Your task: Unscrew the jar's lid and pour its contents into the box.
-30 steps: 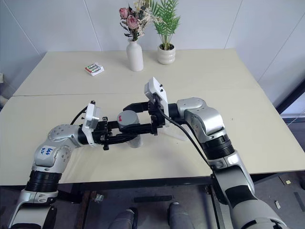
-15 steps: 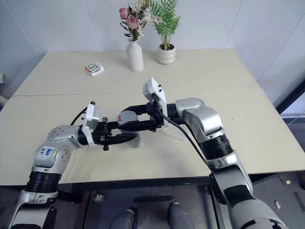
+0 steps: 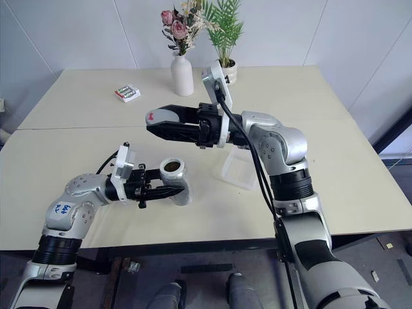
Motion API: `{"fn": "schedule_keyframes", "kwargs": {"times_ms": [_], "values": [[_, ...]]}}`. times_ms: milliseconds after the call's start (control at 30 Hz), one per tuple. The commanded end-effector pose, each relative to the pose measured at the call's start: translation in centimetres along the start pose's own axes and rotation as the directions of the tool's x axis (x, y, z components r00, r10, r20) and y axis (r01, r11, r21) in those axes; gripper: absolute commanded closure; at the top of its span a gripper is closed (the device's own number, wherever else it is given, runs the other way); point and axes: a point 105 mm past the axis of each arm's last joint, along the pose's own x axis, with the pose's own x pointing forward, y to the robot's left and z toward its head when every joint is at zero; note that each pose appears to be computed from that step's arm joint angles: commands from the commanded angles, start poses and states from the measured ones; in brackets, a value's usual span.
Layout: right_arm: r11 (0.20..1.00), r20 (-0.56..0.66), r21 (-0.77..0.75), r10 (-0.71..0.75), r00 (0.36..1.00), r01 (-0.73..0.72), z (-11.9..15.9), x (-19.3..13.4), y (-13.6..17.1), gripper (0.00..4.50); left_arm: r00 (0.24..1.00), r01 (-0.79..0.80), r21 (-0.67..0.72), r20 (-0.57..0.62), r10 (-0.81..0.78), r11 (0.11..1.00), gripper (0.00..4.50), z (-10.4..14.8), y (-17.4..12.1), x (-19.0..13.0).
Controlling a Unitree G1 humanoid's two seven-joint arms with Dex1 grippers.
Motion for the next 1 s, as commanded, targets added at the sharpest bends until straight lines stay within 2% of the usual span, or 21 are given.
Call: {"fn": "schedule_keyframes", "kwargs": {"times_ms": [33,133,200,267,333,467,600,800,1000], "values": [[0.984,0.003,-0.131,-0.125,0.992,0.124,1.8,-3.1,-1.5,1.57,1.0,0.022,0.043,0.01,-0.022,0.999,2.52,1.0,-0.6,0.0],[0.932,0.031,-0.201,-0.302,0.953,0.302,2.7,-7.3,-3.4,1.57,1.0,0.017,0.044,0.011,-0.018,0.999,2.52,1.1,-0.5,-0.1],[0.902,0.041,-0.227,-0.368,0.929,0.368,2.9,-9.1,-4.1,1.57,1.0,0.017,0.046,0.011,-0.018,0.999,2.52,1.1,-0.6,-0.2],[0.768,0.087,-0.246,-0.589,0.803,0.591,3.1,-15.4,-5.7,1.57,1.0,0.008,0.05,0.02,-0.009,0.999,2.52,1.3,-0.3,-0.3],[0.649,0.113,-0.249,-0.717,0.687,0.719,2.8,-19.9,-6.2,1.57,1.0,0.001,0.053,0.027,-0.003,0.999,2.52,1.5,0.0,-0.3],[0.537,0.158,-0.226,-0.803,0.575,0.813,2.3,-23.4,-6.1,1.57,1.0,-0.002,0.056,0.029,0.0,0.998,2.52,1.6,0.2,-0.2],[0.304,0.158,-0.208,-0.928,0.338,0.93,-2.3,-29.2,-5.6,1.57,0.999,0.007,0.062,0.036,-0.009,0.998,2.52,1.8,0.6,0.1],[0.218,0.109,-0.194,-0.964,0.242,0.956,-7.0,-30.0,-5.2,1.57,0.999,0.015,0.066,0.04,-0.017,0.998,2.52,2.0,0.7,0.3],[0.181,0.08,-0.175,-0.977,0.197,0.968,-9.4,-30.0,-5.5,1.57,0.999,0.012,0.065,0.044,-0.014,0.998,2.52,1.9,0.7,0.4]]}}
